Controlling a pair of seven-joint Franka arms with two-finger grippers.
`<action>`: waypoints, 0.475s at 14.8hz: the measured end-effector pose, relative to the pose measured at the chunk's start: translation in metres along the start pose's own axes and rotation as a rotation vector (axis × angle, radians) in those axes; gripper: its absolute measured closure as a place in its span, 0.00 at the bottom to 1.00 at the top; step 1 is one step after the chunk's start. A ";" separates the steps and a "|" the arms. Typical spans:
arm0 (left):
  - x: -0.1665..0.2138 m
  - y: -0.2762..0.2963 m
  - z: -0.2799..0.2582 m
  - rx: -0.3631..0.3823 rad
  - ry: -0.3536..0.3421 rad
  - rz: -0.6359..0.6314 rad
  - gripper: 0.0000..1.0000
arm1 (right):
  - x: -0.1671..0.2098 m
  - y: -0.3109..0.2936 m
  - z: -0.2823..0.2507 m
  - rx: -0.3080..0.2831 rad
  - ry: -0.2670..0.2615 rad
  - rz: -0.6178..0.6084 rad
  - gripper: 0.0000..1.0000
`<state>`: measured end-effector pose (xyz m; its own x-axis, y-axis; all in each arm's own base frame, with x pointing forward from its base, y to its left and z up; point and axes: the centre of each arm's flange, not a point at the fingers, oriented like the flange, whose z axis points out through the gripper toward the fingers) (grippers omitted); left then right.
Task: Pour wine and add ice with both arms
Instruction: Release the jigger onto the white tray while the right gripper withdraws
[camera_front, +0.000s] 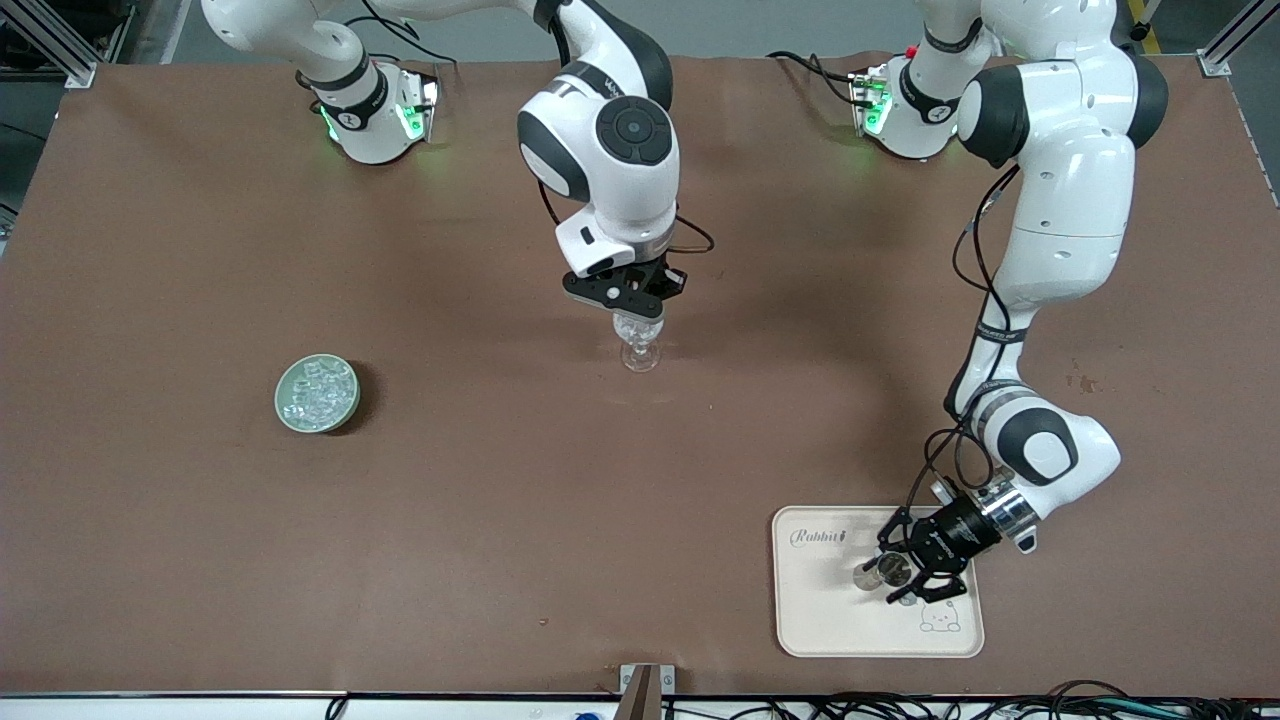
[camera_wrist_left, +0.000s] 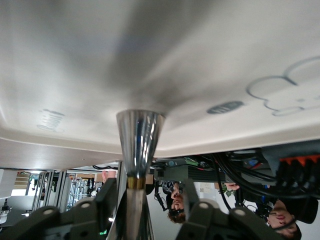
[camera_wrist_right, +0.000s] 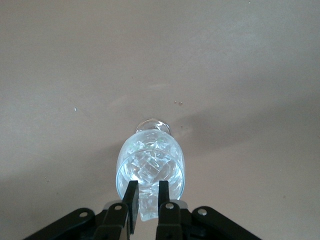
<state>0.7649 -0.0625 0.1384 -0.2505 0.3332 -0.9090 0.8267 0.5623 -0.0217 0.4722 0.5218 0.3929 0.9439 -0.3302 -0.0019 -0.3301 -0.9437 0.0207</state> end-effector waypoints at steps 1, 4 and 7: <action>-0.003 0.003 -0.004 -0.001 -0.007 0.001 0.24 | 0.000 0.000 0.001 -0.001 0.000 0.000 0.80; -0.002 0.011 -0.024 0.049 -0.020 0.011 0.00 | 0.002 -0.001 -0.003 0.007 0.004 0.002 0.68; -0.008 0.021 -0.056 0.178 0.034 0.108 0.00 | 0.002 -0.001 -0.005 0.010 0.006 0.002 0.50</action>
<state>0.7557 -0.0112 0.1684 -0.1701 0.4114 -0.8955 0.9248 0.3805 -0.0008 0.4748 0.5224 0.3980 0.9432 -0.3323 0.0038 -0.3323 -0.9431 0.0105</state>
